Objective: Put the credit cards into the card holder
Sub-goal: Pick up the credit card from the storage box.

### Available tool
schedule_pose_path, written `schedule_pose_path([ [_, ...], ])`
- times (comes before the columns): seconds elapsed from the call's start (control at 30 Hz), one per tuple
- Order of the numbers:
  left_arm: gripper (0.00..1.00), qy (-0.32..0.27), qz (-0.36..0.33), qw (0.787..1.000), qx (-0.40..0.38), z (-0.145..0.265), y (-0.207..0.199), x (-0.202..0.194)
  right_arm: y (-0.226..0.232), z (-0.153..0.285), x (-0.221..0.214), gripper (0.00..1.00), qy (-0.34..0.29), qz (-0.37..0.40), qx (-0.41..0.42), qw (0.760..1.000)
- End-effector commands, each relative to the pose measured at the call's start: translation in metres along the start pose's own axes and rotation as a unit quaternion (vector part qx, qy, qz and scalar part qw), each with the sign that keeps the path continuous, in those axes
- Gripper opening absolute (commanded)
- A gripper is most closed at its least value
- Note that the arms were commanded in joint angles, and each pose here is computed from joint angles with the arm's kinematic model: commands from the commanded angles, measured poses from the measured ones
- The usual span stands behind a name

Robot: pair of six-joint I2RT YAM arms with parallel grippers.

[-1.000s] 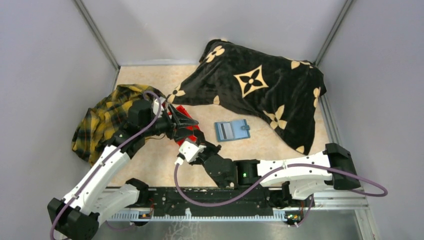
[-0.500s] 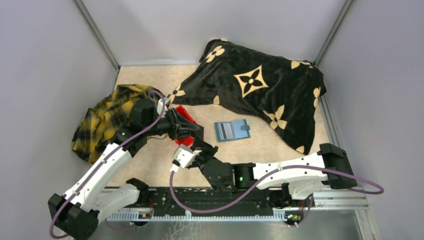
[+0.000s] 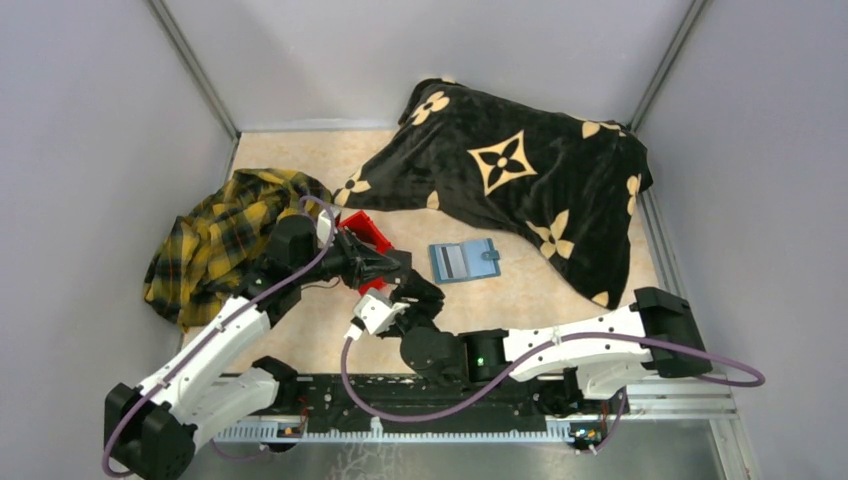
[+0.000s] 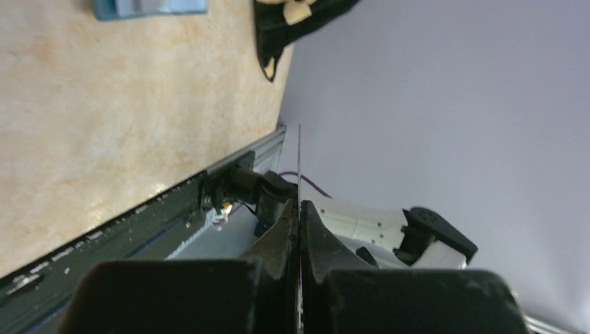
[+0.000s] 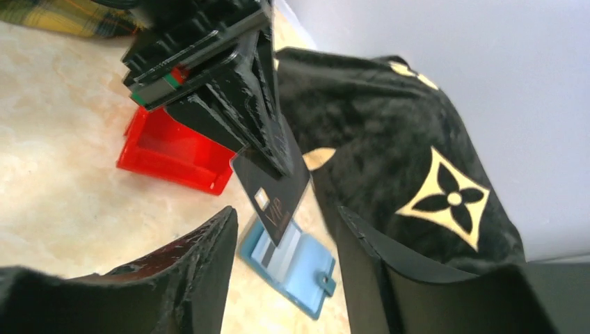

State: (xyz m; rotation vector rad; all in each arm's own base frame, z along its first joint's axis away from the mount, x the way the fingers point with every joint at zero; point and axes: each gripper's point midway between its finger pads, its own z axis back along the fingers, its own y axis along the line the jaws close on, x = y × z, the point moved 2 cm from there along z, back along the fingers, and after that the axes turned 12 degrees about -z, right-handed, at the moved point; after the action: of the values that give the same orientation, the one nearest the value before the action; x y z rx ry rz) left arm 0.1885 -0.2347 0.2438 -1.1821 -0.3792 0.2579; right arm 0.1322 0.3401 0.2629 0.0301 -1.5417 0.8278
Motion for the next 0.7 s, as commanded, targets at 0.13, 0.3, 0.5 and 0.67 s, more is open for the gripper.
schedule_pose_path([
  [0.13, 0.00, -0.133, -0.024, 0.991, 0.007, -0.030, 0.029, 0.043, -0.043, 0.028, -0.032, 0.66, 0.056, -0.179, -0.066, 0.980],
  [0.3, 0.00, -0.144, -0.040, 0.989, 0.017, -0.054, 0.044, 0.046, -0.073, 0.021, -0.057, 0.66, 0.085, -0.278, -0.087, 0.953],
  [0.5, 0.00, -0.154, -0.055, 0.986, 0.026, -0.078, 0.054, 0.051, -0.110, 0.001, -0.089, 0.65, 0.118, -0.352, -0.131, 0.919],
  [0.67, 0.00, -0.142, -0.085, 0.986, 0.038, -0.109, 0.057, 0.049, -0.137, -0.028, -0.138, 0.54, 0.186, -0.431, -0.147, 0.871],
])
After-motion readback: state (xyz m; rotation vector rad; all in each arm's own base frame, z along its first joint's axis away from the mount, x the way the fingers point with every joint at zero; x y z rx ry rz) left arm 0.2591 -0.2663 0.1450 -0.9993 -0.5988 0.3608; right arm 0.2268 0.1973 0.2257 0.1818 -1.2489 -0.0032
